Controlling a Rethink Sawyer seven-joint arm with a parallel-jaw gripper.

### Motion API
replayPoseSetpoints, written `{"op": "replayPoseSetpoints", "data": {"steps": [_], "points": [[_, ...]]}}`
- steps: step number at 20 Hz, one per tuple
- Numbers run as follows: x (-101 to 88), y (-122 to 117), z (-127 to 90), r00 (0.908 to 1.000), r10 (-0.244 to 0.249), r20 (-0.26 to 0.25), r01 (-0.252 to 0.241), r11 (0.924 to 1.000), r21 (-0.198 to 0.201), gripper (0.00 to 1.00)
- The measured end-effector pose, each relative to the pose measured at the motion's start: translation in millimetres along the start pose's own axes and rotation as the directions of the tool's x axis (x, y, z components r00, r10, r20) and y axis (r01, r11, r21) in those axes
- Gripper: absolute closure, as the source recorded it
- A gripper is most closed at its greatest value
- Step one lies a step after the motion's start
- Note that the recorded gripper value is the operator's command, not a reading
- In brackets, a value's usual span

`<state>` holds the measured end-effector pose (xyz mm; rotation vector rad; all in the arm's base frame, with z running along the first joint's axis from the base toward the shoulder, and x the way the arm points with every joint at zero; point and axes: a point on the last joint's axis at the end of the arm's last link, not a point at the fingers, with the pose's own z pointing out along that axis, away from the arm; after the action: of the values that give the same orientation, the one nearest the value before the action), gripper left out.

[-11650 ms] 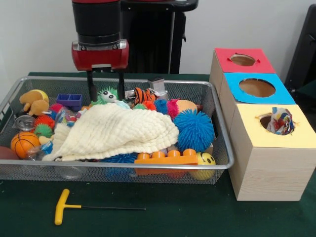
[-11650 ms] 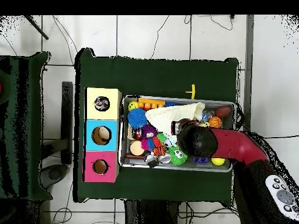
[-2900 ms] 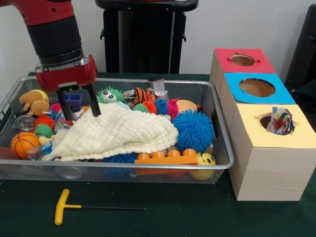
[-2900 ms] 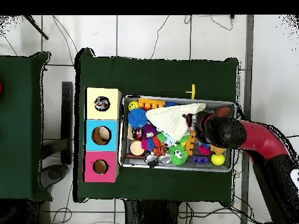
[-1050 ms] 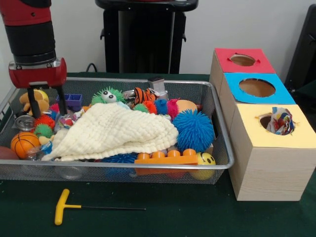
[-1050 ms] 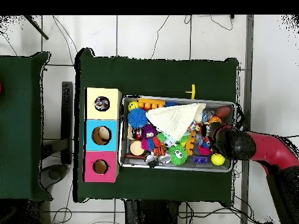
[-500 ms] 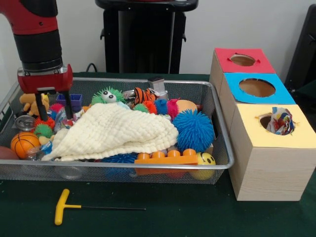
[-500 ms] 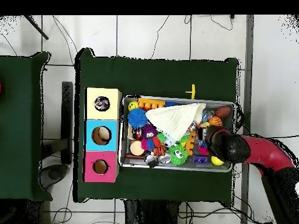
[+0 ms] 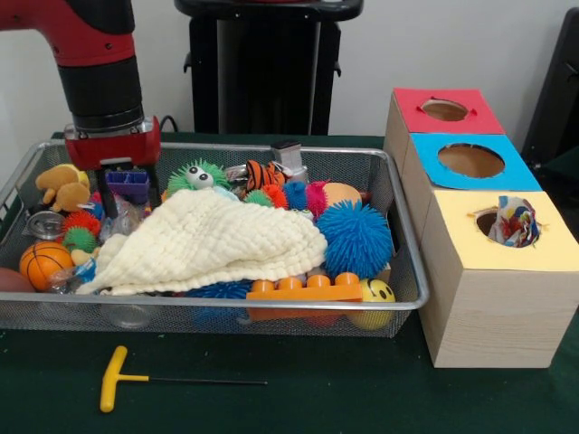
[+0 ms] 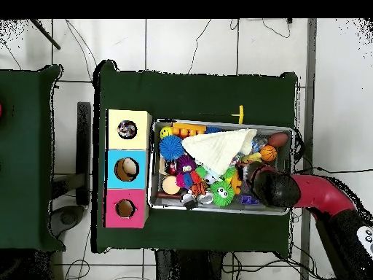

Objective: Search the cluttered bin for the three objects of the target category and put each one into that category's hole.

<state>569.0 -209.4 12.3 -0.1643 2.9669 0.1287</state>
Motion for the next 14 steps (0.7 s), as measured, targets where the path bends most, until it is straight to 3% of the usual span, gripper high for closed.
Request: {"op": "replayPoseSetpoints", "data": {"steps": [11,14], "points": [[-10.9,38,1,0.9995,-0.029,-0.011,0.028,0.999,-0.034,0.0],[-19.9,60,6,0.9994,-0.032,-0.015,0.031,0.9975,-0.064,0.0]]}}
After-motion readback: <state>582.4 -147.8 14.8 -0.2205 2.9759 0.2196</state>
